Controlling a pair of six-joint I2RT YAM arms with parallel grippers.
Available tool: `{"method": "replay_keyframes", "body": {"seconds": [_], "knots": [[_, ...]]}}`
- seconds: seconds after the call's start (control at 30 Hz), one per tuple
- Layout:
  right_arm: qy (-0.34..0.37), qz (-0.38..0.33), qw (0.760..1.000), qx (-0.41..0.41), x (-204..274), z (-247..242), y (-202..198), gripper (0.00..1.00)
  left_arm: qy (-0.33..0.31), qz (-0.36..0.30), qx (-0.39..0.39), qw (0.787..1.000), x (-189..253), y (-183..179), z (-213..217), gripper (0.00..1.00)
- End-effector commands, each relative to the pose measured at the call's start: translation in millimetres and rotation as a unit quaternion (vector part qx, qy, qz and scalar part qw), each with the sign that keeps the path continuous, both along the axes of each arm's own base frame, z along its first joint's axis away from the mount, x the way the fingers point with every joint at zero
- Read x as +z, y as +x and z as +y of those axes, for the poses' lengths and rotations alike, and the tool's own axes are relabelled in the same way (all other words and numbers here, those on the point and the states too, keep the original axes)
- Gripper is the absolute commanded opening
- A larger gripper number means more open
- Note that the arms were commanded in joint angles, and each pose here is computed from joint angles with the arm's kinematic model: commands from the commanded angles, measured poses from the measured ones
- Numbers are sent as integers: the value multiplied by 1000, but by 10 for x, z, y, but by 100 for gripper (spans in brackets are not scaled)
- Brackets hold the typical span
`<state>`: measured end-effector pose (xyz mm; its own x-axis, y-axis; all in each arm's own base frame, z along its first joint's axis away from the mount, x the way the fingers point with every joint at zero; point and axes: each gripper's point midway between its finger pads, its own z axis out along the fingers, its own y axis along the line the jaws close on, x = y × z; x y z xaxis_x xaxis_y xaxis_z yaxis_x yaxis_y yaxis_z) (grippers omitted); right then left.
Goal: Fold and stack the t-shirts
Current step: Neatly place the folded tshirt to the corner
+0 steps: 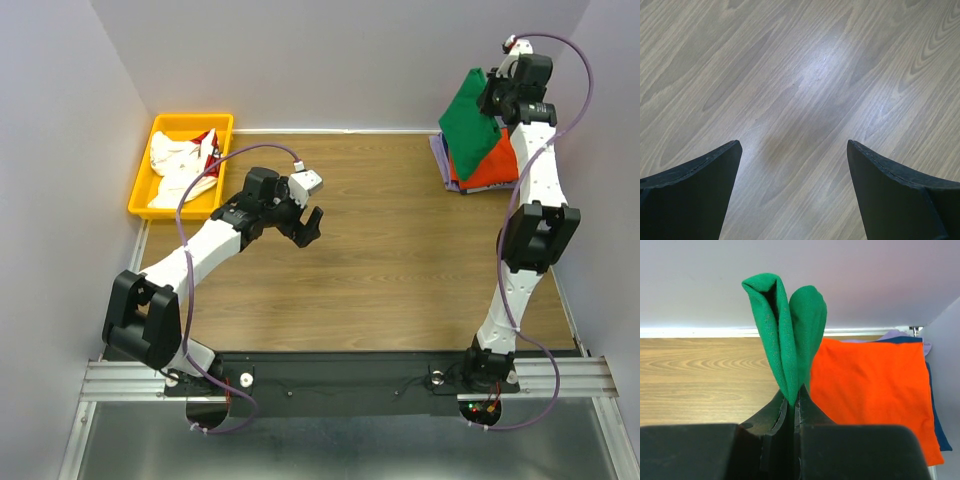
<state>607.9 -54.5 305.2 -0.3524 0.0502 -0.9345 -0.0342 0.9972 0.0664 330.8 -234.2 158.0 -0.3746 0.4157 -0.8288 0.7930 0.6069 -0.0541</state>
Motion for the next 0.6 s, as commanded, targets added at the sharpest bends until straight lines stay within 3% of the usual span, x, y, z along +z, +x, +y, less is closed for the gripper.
{"method": "replay_keyframes", "body": {"seconds": [0.0,0.27,0.57], "knots": [[-5,-23,999,-25,28,-260,113,1,-6,-7,1,1000,17,25,1,98],[5,18,999,-50,-473,-616,158,1,-1,-6,-1,1000,14,84,-22,98],[-24,-1,997,-76,-413,-1056,171,0,-2,1,-3,1000,-24,90,-46,99]]}}
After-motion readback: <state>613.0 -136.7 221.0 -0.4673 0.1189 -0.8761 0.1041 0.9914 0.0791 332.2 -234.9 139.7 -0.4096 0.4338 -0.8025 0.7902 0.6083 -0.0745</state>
